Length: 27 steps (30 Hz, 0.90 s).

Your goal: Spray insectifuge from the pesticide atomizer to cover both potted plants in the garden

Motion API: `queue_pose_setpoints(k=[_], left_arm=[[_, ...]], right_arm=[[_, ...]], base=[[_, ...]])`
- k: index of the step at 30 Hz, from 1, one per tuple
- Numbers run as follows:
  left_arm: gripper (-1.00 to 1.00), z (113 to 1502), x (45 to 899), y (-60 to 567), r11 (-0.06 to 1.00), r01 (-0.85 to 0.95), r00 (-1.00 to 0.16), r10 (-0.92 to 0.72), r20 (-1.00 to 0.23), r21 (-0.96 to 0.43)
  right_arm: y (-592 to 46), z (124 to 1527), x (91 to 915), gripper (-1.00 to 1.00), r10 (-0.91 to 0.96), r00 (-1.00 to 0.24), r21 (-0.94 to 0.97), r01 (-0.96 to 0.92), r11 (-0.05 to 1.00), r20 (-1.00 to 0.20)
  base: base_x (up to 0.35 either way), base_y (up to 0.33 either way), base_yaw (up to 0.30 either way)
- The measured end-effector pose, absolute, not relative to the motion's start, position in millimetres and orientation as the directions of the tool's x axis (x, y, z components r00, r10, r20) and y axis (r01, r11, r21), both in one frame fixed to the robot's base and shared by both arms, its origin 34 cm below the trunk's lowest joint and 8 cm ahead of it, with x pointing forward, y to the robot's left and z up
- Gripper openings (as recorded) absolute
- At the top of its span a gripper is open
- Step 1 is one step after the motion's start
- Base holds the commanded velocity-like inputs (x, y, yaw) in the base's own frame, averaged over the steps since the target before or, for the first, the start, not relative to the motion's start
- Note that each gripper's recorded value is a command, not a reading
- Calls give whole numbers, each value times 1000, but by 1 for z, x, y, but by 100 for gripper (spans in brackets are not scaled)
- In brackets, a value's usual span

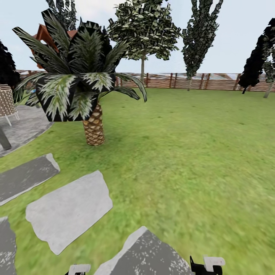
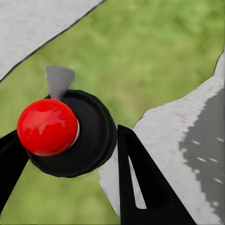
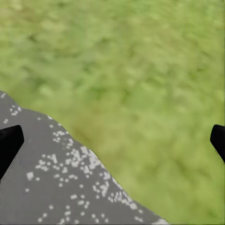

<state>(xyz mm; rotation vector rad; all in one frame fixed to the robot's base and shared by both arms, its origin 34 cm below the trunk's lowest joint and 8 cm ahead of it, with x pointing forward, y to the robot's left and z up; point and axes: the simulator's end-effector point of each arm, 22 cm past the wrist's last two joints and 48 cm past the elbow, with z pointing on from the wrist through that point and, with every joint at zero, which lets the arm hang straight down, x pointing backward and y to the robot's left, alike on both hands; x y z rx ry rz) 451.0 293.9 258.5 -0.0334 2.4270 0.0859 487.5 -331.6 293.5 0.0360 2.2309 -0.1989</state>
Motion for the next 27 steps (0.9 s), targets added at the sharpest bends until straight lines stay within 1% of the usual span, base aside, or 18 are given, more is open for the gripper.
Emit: queue_pose_setpoints(k=[14,19,22,27], left_arm=[[-100,258,451,294,997,-46,-756,1,-654,54],[-100,258,451,294,997,-46,-757,1,-654,54],[-100,258,451,294,998,-45,-757,1,-654,54],[-100,258,451,294,997,-46,-757,1,-654,54]], right_arm=[[-333,293,487,100,-44,-623,-133,97,986,-781],[-331,293,487,100,-44,-623,-130,93,987,-781],[-331,293,487,100,-44,-623,-130,94,987,-781],[-331,293,487,100,-44,-623,-131,94,987,-781]], base=[[339,-2,0],[338,-116,-10],[335,-149,-187],[334,-153,-287]])
